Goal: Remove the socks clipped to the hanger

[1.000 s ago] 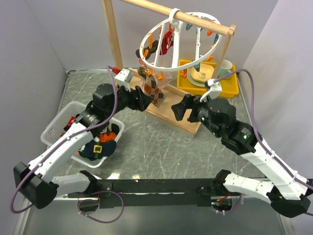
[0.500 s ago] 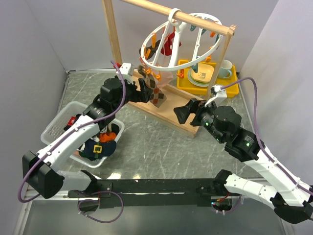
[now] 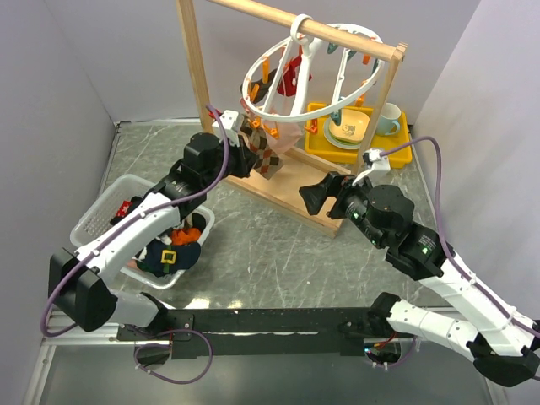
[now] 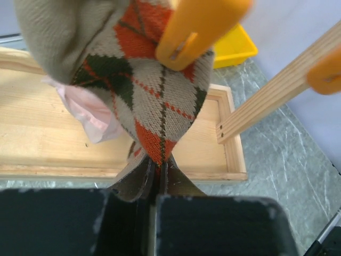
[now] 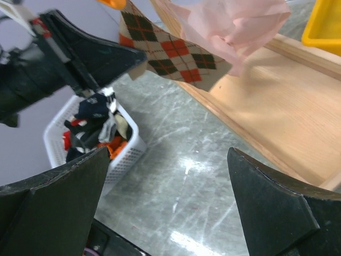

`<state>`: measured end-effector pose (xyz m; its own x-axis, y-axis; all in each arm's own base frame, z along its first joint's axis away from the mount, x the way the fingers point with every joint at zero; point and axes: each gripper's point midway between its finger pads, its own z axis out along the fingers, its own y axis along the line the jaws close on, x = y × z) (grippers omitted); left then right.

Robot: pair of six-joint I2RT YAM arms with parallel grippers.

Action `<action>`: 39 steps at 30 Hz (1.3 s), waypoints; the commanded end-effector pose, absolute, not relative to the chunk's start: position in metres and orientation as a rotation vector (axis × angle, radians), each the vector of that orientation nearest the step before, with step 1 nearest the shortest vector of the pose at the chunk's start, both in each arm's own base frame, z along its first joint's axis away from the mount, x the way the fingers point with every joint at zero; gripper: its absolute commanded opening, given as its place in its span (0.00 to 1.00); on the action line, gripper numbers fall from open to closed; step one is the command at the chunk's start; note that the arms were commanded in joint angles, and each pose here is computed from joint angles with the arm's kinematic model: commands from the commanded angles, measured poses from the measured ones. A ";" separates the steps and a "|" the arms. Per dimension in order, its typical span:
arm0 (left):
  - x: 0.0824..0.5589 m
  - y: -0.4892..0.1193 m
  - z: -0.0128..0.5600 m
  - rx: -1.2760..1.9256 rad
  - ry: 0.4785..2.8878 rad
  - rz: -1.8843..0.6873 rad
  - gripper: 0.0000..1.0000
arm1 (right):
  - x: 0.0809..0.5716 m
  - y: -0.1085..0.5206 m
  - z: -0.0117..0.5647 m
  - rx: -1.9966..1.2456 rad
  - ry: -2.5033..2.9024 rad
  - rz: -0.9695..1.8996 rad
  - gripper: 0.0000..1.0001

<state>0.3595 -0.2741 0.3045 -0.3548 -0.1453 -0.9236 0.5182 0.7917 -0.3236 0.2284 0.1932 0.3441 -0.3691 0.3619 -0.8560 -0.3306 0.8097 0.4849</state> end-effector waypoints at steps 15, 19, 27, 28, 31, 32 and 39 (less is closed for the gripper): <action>0.278 -0.293 0.399 0.353 1.558 -0.839 0.01 | 0.223 0.201 0.413 -0.232 1.652 0.711 1.00; 0.263 -0.303 0.409 0.375 1.529 -0.871 0.01 | 0.221 0.202 0.411 -0.237 1.650 0.722 1.00; 0.245 -0.318 0.415 0.435 1.497 -0.832 0.01 | 0.221 0.198 0.406 -0.220 1.659 0.710 1.00; 0.241 -0.320 0.415 0.445 1.496 -0.833 0.01 | 0.221 0.198 0.405 -0.222 1.663 0.708 1.00; 0.235 -0.324 0.411 0.468 1.491 -0.823 0.01 | 0.222 0.199 0.402 -0.225 1.677 0.700 1.00; 0.234 -0.326 0.409 0.476 1.492 -0.822 0.01 | 0.224 0.198 0.400 -0.225 1.680 0.690 1.00; 0.220 -0.345 0.403 0.517 1.468 -0.854 0.01 | 0.231 0.201 0.411 -0.217 1.682 0.711 1.00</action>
